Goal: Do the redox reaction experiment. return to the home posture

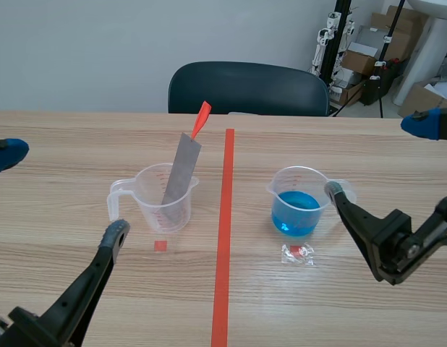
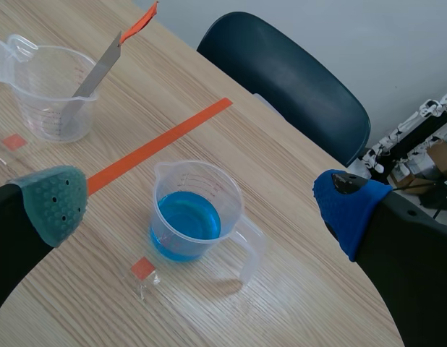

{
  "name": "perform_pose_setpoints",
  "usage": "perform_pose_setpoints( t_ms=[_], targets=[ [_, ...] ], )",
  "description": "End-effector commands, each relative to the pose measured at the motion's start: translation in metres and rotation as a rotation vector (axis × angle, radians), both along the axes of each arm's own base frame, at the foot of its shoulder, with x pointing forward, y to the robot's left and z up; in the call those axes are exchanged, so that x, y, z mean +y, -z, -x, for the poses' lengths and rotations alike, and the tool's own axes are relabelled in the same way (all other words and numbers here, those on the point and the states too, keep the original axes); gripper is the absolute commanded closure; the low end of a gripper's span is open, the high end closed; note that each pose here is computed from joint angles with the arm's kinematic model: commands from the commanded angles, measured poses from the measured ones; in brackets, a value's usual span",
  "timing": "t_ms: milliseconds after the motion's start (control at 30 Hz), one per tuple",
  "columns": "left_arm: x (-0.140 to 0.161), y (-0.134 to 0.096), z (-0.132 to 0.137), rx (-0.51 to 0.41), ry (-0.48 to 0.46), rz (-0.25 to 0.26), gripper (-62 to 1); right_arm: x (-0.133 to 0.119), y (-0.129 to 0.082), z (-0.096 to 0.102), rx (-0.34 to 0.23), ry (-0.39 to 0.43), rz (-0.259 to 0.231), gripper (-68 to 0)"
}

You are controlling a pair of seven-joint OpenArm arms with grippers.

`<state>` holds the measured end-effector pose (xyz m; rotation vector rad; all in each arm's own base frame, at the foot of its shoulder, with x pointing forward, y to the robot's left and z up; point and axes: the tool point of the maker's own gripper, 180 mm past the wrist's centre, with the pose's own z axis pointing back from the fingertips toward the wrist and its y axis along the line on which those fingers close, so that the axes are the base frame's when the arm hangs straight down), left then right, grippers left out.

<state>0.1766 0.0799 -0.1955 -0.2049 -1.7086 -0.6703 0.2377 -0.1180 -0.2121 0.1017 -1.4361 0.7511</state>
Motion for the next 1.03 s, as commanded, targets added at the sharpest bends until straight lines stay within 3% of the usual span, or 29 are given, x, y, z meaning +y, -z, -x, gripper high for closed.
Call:
perform_pose_setpoints(
  t_ms=[0,1000],
  targets=[
    [-0.0019,-0.0087,-0.0002,-0.025,0.005,0.017,-62.3,0.0009,-0.0083,-0.0007,-0.024,-0.003,-0.013,-67.9],
    [0.0001,0.0000,-0.0028,0.016,-0.012,-0.008,-62.3,0.0009,-0.0083,-0.0007,-0.024,-0.003,-0.013,-67.9]
  ],
)
